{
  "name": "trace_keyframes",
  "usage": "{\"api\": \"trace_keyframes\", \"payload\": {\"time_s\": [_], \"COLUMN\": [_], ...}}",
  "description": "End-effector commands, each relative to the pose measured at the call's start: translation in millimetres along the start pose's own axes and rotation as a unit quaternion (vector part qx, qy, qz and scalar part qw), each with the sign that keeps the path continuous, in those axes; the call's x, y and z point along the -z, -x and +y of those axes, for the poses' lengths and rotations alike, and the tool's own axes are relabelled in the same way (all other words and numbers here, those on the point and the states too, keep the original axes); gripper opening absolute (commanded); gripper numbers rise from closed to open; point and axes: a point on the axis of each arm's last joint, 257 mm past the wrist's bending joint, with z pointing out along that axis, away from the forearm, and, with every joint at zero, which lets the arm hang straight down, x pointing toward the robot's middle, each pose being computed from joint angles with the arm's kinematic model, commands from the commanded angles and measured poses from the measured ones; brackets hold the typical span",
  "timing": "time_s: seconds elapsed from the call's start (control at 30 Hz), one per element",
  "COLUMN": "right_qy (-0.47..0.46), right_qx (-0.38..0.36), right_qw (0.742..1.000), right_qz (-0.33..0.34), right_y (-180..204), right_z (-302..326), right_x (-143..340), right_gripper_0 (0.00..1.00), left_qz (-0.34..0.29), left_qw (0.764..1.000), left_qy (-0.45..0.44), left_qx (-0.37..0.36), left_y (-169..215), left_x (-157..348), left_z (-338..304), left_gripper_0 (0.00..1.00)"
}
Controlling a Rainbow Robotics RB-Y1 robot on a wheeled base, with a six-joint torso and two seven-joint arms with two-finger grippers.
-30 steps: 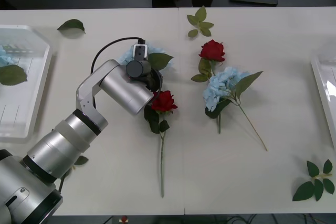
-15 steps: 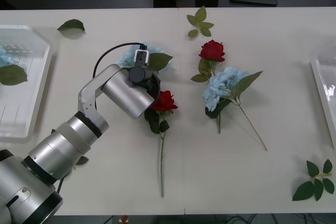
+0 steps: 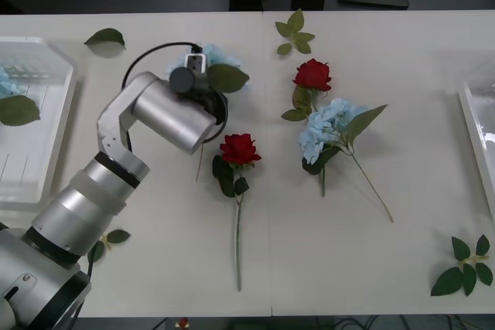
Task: Place the red flowers into the right box and the blue flowers into the left box. If a person shows an open palm, hand one flower to the person first, then continue sorting.
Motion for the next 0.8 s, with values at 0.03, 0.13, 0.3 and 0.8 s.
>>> {"api": "trace_keyframes", "payload": {"time_s": [0.03,0.13,0.3,0.8], "right_qy": [-0.022,-0.025,-0.028,0.115], "right_qx": [0.002,0.002,0.006,-0.030], "right_qw": [1.000,0.999,0.999,0.986], "right_qz": [-0.016,-0.022,-0.029,-0.121], "right_y": [12,15,18,99], "right_z": [-18,-18,-18,44], "right_x": [4,4,3,51], "right_gripper_0": [0.41,0.64,0.85,1.00], "left_qz": [-0.039,-0.045,-0.044,-0.044], "left_qw": [0.999,0.999,0.999,0.997], "left_qy": [0.001,0.015,0.027,0.048], "left_qx": [-0.011,-0.005,0.004,0.036], "left_y": [60,87,106,111], "left_x": [39,67,93,113], "left_z": [29,73,127,198], "left_gripper_0": [0.00,0.00,0.00,0.00]}}
